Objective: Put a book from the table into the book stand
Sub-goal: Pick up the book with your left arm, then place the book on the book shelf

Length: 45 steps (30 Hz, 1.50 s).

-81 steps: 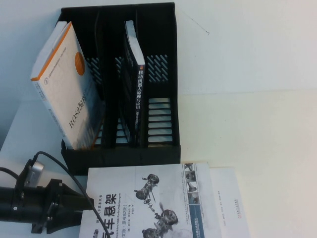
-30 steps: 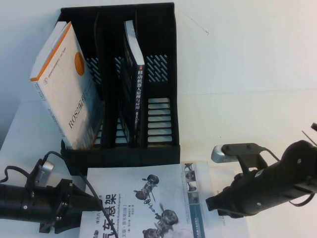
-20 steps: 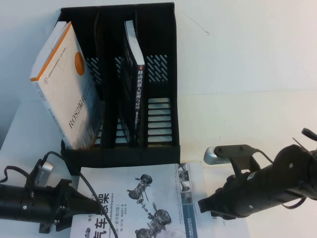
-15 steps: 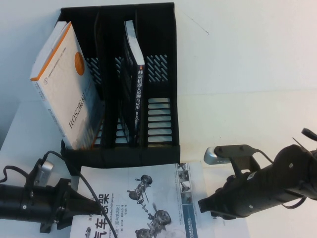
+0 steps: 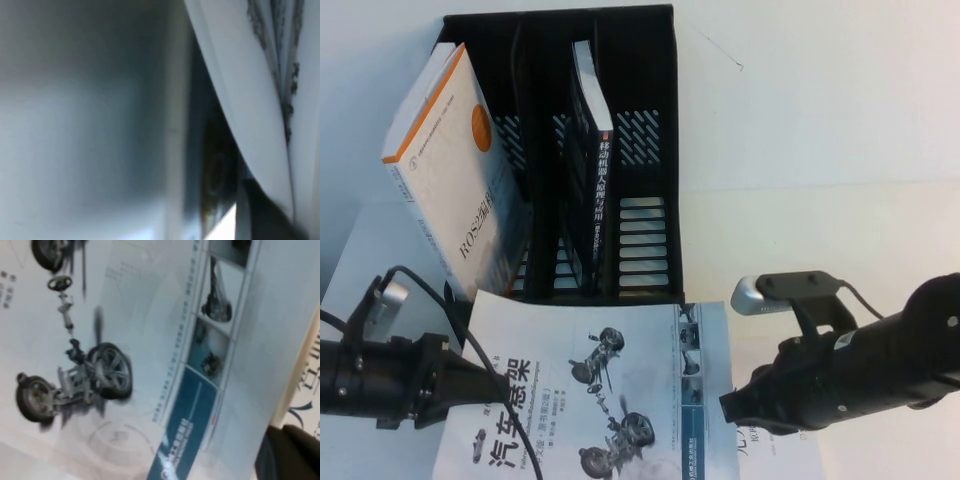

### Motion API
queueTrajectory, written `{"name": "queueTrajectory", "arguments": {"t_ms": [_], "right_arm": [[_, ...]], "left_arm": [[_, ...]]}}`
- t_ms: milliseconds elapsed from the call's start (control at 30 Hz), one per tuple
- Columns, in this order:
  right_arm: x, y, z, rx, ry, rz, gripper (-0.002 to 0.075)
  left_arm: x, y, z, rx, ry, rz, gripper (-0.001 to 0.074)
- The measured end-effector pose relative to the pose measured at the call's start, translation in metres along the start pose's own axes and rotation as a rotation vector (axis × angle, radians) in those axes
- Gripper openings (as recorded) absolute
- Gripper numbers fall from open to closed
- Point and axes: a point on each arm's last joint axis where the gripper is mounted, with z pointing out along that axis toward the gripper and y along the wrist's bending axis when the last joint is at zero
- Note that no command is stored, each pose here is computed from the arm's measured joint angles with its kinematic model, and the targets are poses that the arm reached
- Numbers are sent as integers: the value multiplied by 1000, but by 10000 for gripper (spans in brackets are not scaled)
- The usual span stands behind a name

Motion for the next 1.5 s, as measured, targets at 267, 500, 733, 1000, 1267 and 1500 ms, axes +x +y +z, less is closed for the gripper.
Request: {"name": "queueTrajectory", "arguments": {"t_ms": [267, 500, 733, 1000, 1267, 1500], "right_arm": [[-1, 28, -61, -106, -105, -67, 0], [3, 38, -108, -116, -221, -113, 0], [17, 42, -154, -93, -321, -165, 0], [39, 35, -192, 22, -367, -184, 0], [62, 12, -220, 262, -362, -93, 0], [80, 3, -242, 330, -401, -12, 0]], "left_arm": [[27, -77, -43, -46, -118, 257, 118], [70, -133, -73, -64, -247, 432, 118], [87, -208, -114, -30, -367, 608, 118], [75, -292, -168, -54, -605, 757, 118], [21, -319, -179, -17, -607, 753, 118], [-28, -318, -140, -104, -536, 733, 118]]}}
